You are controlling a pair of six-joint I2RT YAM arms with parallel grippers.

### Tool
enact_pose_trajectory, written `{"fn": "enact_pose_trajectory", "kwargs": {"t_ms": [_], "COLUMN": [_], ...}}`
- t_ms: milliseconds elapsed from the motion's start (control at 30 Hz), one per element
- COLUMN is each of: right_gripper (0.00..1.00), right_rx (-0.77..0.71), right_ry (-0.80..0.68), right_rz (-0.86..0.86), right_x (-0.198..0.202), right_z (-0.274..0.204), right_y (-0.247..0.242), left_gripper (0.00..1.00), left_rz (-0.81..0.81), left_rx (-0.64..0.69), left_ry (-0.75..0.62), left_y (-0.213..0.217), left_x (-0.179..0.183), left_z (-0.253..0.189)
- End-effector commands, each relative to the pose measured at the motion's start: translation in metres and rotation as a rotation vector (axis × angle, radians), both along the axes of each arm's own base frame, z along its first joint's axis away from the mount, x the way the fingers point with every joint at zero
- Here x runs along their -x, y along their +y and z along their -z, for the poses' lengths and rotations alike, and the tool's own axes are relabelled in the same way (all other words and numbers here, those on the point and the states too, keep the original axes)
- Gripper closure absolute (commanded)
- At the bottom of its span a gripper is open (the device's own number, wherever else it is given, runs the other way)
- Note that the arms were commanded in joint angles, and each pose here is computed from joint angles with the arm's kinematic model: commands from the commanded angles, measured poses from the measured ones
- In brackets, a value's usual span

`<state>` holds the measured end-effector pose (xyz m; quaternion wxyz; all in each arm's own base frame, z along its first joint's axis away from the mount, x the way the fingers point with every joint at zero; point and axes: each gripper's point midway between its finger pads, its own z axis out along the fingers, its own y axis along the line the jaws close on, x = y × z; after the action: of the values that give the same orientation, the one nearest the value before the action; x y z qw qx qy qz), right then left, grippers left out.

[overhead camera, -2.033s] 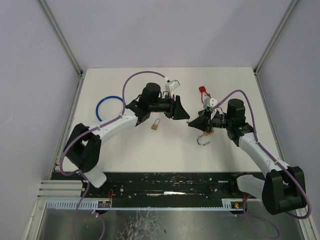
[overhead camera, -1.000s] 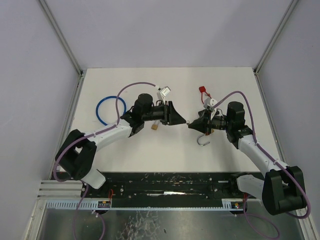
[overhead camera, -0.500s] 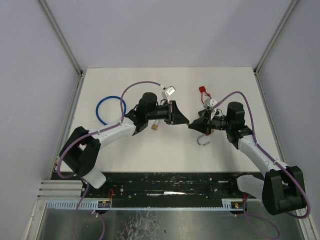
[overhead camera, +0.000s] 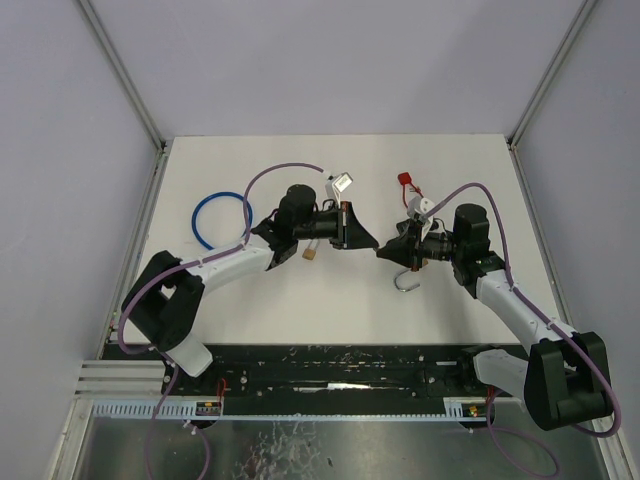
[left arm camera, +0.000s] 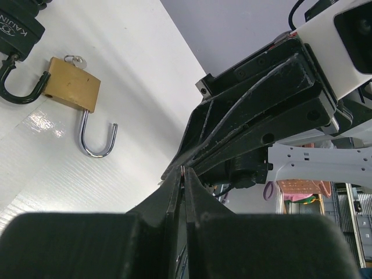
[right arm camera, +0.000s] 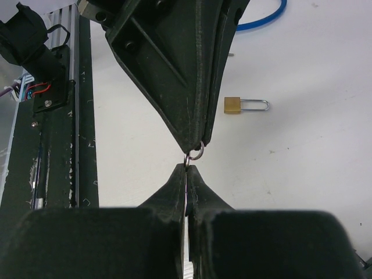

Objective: Lock with the key
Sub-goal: Adjust the key.

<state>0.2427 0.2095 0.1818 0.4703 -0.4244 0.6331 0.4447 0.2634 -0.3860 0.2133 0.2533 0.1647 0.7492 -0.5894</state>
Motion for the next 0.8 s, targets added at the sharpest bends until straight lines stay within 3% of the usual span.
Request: {"fn": "enact_pose_trajectory", "kwargs": {"t_ms": [0,100,300,600,767], "right_gripper": [0.99,0.96,0.7,0.71,0.77], "right_rx": [-0.006,-0.004,0.003,0.041,0.058], "right_ry": [-0.054,-0.063,-0.072,-0.098,-0.126], "right_rz": [-0.014,-0.02,-0.023,-0.016,-0.004], "right_x": [-0.001,0.0,-0.001,-0.004,-0.01], "right_z": [-0.009,-0.009,-0.012,-0.011,-0.015], "right_y": [0.001,0.001,0.001,-0.002,-0.003], "left_gripper": [1.0,1.0,1.0,1.0,1.0], "left_rz": [0.024,0.027,0.029,0.033,0.048], "left_rx": [0.055,0.054,0.045,0.031,0.02], "left_ry": [-0.061,-0.062,-0.082,-0.098,-0.102], "left_y": [-0.008,-0.008,-0.005,0.002,0.003], "left_x": [-0.001,-0.001,0.001,0.0,0.002], "left_z": [-0.021,-0.02,-0.019,-0.018,-0.016]}}
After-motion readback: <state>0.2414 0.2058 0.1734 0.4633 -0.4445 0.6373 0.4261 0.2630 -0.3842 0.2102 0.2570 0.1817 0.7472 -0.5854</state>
